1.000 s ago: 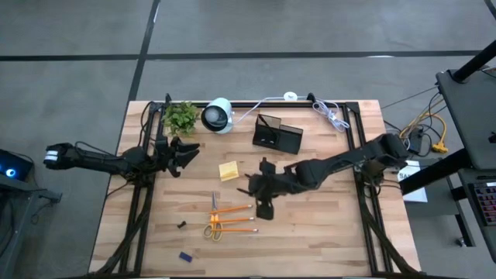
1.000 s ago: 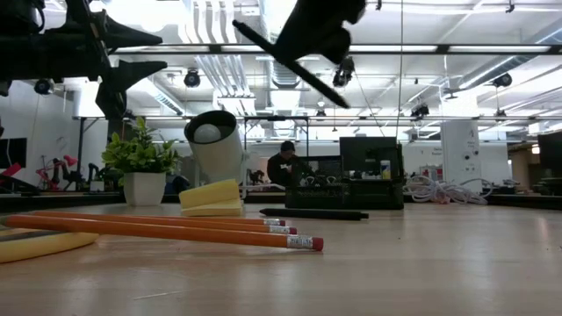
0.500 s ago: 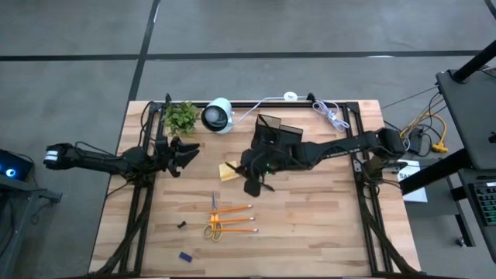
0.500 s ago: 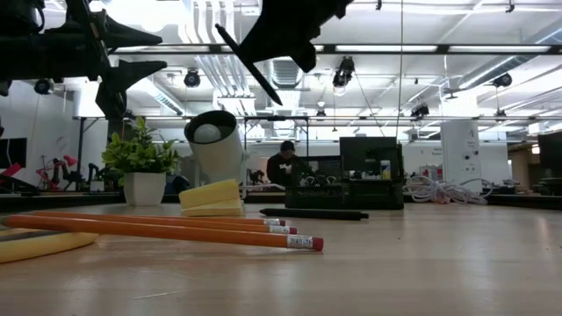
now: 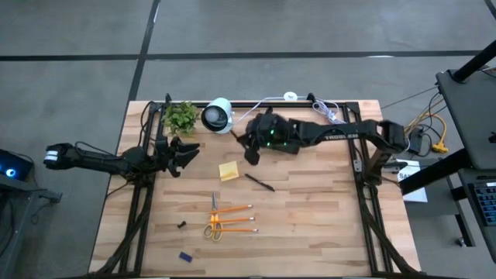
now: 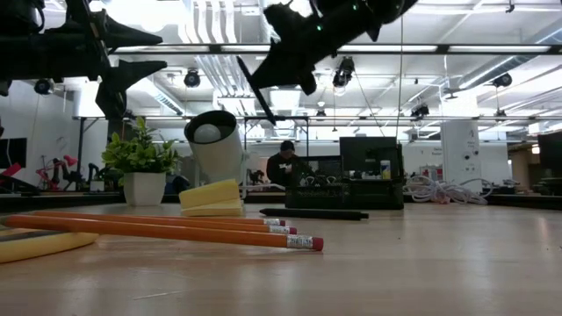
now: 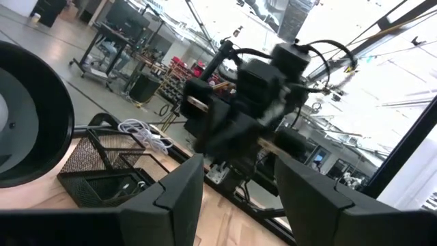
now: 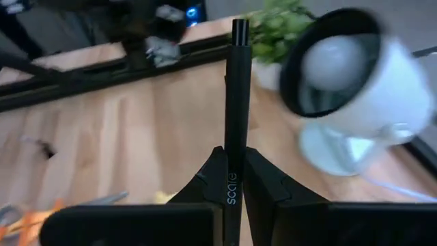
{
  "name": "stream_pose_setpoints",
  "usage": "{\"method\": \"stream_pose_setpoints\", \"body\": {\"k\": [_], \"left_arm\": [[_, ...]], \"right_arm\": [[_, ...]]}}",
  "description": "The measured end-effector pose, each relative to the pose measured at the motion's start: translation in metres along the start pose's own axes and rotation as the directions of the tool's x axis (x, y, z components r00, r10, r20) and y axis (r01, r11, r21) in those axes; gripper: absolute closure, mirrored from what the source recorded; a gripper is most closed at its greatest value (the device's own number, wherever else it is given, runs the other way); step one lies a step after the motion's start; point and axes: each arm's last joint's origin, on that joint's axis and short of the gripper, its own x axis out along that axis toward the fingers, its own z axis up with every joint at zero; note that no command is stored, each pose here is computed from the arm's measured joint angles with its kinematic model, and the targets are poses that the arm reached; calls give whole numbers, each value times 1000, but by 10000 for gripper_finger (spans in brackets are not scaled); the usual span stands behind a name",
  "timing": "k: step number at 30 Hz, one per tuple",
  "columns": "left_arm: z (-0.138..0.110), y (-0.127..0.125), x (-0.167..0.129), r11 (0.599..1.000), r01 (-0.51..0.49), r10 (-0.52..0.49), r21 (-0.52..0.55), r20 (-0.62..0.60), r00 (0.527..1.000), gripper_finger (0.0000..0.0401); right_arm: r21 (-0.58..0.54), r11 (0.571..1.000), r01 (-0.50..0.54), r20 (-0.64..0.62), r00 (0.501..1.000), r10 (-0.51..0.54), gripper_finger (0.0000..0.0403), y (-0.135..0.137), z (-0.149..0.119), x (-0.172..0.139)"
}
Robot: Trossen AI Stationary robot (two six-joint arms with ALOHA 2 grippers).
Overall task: Pick and place office supplies into organizer
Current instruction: Put the bottom pen into the desk organizer
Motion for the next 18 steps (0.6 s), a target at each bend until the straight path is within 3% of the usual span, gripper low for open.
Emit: {"method": "stream_pose_setpoints", "body": {"k": [10,18], "left_arm": [[2,-1,-1,1000,6,-6,-5,11,1000,235],[4,-1,-2,1000,17,-17,-13,29,999,234]], "right_arm": [[67,996,57,123,990,-65,390,-75,-8,-21],[64,989,133,159,977,-142,390,-114,-18,-33]]}}
